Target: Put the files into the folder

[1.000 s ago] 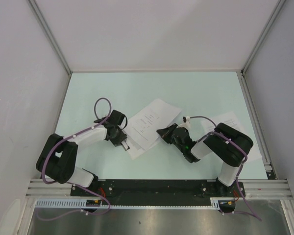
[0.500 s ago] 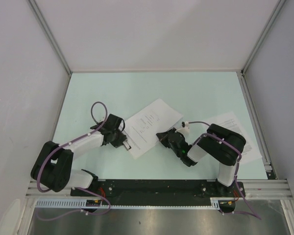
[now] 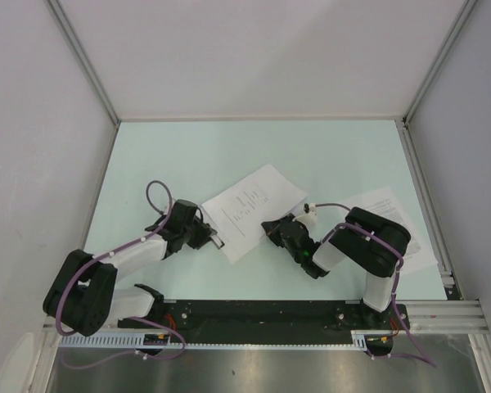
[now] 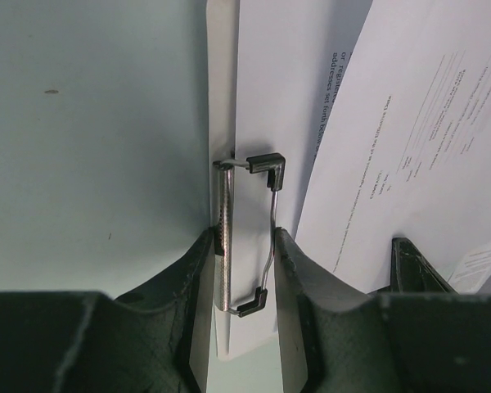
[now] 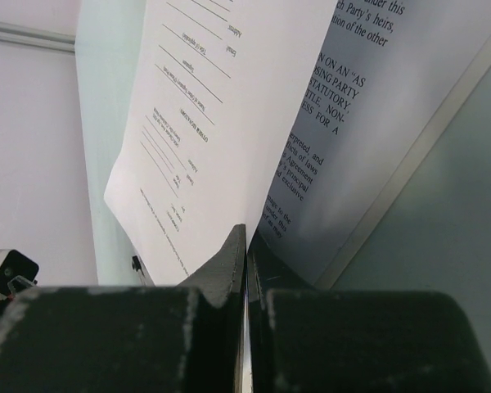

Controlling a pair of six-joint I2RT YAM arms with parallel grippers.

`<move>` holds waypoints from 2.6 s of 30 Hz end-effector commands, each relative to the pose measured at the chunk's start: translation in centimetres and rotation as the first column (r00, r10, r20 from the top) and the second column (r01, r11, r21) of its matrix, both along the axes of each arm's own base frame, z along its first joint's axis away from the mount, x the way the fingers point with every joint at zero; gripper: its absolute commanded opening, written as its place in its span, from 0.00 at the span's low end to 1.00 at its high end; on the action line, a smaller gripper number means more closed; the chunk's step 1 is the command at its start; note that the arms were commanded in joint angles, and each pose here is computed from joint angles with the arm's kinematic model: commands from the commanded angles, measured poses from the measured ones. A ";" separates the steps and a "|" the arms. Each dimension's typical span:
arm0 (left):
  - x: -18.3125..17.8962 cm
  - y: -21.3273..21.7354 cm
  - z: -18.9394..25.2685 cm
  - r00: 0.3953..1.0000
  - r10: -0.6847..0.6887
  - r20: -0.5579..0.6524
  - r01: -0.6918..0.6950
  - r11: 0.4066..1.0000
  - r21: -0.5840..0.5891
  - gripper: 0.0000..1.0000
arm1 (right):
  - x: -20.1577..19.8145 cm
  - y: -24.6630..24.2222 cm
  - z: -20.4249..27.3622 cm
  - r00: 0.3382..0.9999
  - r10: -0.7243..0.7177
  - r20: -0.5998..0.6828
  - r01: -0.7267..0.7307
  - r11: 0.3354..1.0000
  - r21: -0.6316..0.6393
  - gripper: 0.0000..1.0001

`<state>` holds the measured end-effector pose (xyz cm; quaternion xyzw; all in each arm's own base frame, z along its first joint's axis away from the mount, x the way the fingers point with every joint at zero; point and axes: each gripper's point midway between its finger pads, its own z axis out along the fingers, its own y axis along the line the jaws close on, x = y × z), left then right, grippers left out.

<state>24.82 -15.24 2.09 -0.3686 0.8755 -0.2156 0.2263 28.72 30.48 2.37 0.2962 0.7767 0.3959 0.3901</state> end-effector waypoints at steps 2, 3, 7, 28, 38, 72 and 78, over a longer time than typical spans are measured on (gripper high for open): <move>-2.1 1.1 -2.2 0.996 0.031 -0.085 -0.030 0.999 0.019 0.00 | -0.5 -0.2 -1.3 1.000 0.026 0.003 -0.025 0.996 -0.084 0.00; -2.1 1.1 -2.3 0.996 0.032 -0.087 -0.030 0.999 0.019 0.00 | -0.5 -0.3 -1.3 1.000 0.026 0.003 -0.026 0.996 -0.085 0.00; -2.3 0.8 -2.5 0.994 0.042 -0.105 -0.043 0.999 -0.005 0.00 | -1.0 -0.2 -1.4 1.000 0.030 0.008 -0.030 0.996 -0.080 0.00; -2.1 2.8 0.0 1.000 -0.019 0.008 0.018 0.993 0.113 0.00 | 1.4 -2.8 0.8 0.999 -0.024 0.035 0.026 0.999 -0.045 0.00; -0.2 0.8 2.0 0.991 -0.113 0.067 0.108 0.991 0.078 0.83 | 3.4 -3.4 5.8 0.990 -0.037 0.136 0.037 0.999 0.004 0.00; 1.4 -0.9 -2.0 0.953 -0.049 -0.299 0.165 0.912 0.376 0.47 | 3.2 -4.1 2.4 0.998 -0.022 0.062 0.026 0.998 -0.061 0.00; 0.8 -1.0 -3.0 0.945 -0.044 -0.323 0.177 0.901 0.396 0.47 | 3.1 -4.1 1.7 0.999 -0.022 0.049 0.025 0.998 -0.063 0.00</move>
